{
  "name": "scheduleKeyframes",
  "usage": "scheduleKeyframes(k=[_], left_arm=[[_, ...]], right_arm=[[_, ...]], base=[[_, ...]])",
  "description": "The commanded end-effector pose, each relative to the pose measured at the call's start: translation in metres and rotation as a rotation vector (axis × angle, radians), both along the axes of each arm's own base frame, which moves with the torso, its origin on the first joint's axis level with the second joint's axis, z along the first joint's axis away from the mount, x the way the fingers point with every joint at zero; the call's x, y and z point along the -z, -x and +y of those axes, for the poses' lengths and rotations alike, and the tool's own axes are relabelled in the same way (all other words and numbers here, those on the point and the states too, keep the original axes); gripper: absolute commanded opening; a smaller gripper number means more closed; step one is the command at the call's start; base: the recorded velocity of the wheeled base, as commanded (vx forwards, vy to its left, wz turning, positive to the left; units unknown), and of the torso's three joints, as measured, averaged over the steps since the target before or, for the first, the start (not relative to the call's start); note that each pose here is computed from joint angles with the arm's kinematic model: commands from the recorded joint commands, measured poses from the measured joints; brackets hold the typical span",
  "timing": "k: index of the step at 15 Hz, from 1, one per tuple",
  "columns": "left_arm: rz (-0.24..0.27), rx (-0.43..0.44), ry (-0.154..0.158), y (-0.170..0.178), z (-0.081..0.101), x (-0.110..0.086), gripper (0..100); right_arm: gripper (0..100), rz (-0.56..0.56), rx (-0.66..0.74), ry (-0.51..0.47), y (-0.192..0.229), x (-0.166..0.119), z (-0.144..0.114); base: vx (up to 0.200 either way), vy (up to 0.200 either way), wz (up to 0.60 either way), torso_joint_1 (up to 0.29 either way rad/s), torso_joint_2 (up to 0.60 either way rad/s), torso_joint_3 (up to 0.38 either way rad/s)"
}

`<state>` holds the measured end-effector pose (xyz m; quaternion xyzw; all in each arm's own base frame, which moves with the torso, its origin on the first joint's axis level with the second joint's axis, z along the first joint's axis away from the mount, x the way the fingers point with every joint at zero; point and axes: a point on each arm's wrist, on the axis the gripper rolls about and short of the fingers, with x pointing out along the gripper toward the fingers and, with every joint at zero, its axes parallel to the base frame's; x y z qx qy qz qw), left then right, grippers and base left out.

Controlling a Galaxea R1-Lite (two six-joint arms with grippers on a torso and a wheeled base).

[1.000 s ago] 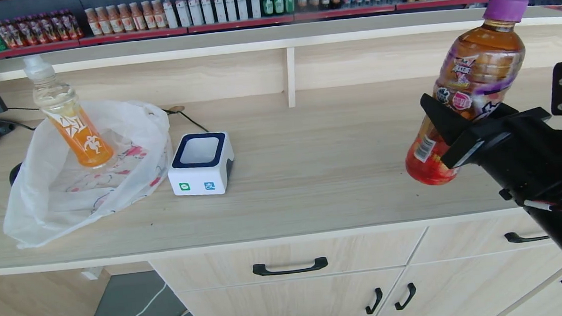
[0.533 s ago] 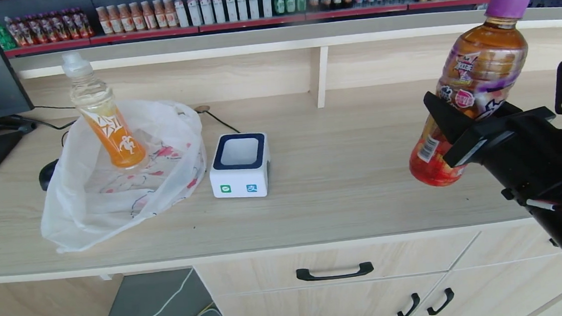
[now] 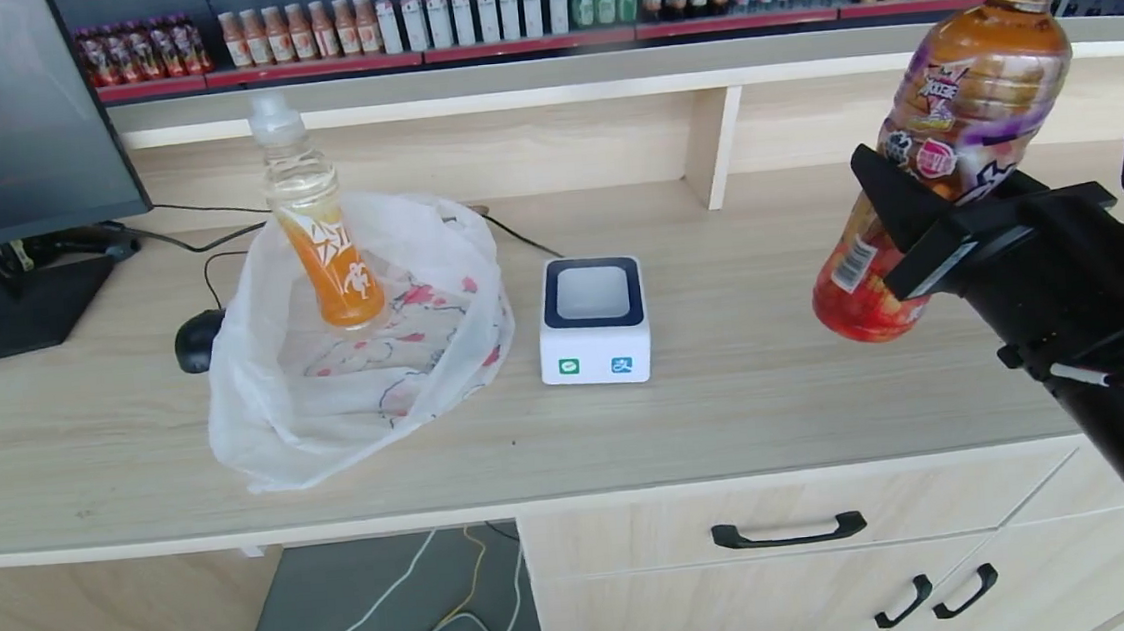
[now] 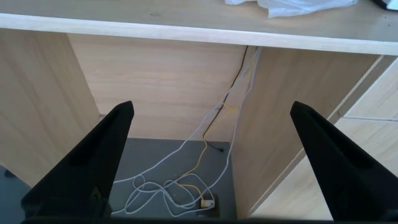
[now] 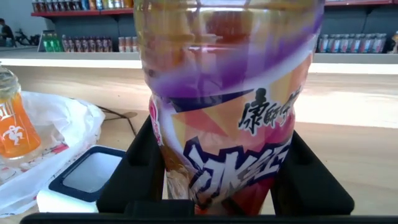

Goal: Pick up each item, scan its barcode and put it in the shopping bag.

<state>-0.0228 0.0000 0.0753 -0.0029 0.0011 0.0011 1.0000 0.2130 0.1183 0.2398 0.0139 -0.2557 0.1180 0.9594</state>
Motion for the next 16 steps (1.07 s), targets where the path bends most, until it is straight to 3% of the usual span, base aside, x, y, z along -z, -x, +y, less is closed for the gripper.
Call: scheduleKeyframes(k=[1,5,16], left_arm=[[-0.001,-0.001,0.000,0.000,0.000,0.000,100],[-0.002,-0.001,-0.004,0.000,0.000,0.000,100],[-0.002,-0.001,-0.004,0.000,0.000,0.000,100]], right_arm=[[0,0.002,-0.001,0.001,-0.004,0.001,0.002],[0,-0.001,0.002,0.017,-0.003,0.001,0.003],[0,-0.050,0.116,0.371,-0.040,-0.015,0.031]], base=[[0.000,0.200,0.00,0.007,0.00,0.002],[0.000,0.150,0.00,0.003,0.00,0.004],[0.000,0.000,0.00,0.000,0.00,0.000]])
